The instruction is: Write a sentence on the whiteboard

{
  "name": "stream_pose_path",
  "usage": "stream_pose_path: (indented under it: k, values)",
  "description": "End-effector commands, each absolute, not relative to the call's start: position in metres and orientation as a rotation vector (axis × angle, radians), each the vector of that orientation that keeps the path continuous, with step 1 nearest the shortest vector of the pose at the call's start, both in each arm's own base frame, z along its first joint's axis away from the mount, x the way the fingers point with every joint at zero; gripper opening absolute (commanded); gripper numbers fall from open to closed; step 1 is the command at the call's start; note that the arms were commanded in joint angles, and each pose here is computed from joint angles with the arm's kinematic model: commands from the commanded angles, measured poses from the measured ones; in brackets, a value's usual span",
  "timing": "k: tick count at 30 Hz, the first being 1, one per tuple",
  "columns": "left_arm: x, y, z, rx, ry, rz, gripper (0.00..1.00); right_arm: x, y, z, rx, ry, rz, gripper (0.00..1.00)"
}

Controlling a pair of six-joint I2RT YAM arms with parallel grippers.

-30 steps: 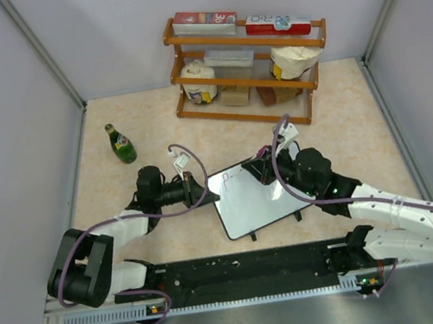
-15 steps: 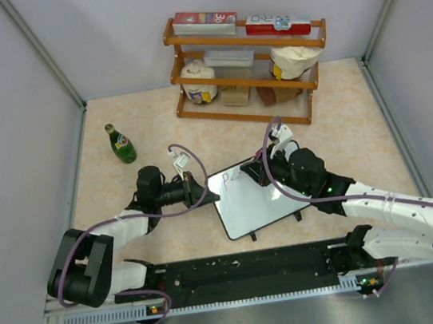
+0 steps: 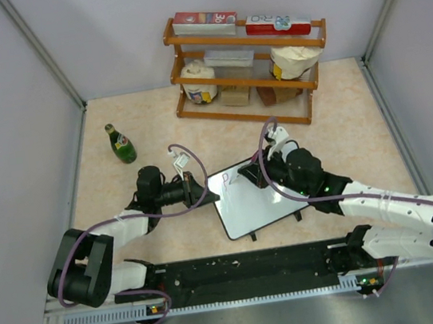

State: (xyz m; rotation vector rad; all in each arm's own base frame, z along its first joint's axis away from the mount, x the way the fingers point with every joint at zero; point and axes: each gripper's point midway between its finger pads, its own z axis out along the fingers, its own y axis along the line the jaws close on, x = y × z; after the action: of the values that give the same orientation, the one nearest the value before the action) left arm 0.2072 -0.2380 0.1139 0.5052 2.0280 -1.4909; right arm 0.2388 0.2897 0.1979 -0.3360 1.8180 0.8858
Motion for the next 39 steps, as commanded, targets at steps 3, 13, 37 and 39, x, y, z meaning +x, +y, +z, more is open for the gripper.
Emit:
stream_pose_path:
  k: [3, 13, 37, 39]
  values:
    - [0.216, -0.236, 0.102, 0.538, 2.026, -1.398, 0.0, 0.239, 0.289, 0.191, -0.355, 1.834, 0.877, 0.0]
    - [0.216, -0.235, 0.102, 0.537, 2.025, -1.395, 0.0, 0.234, 0.282, 0.182, -0.35, 1.858, 0.868, 0.0]
    - [0.216, -0.235, 0.102, 0.537, 2.025, -1.395, 0.0, 0.248, 0.272, 0.211, -0.227, 1.769, 0.839, 0.0]
    - [0.216, -0.235, 0.102, 0.536, 2.026, -1.393, 0.0, 0.249, 0.273, 0.213, -0.228, 1.764, 0.841, 0.0]
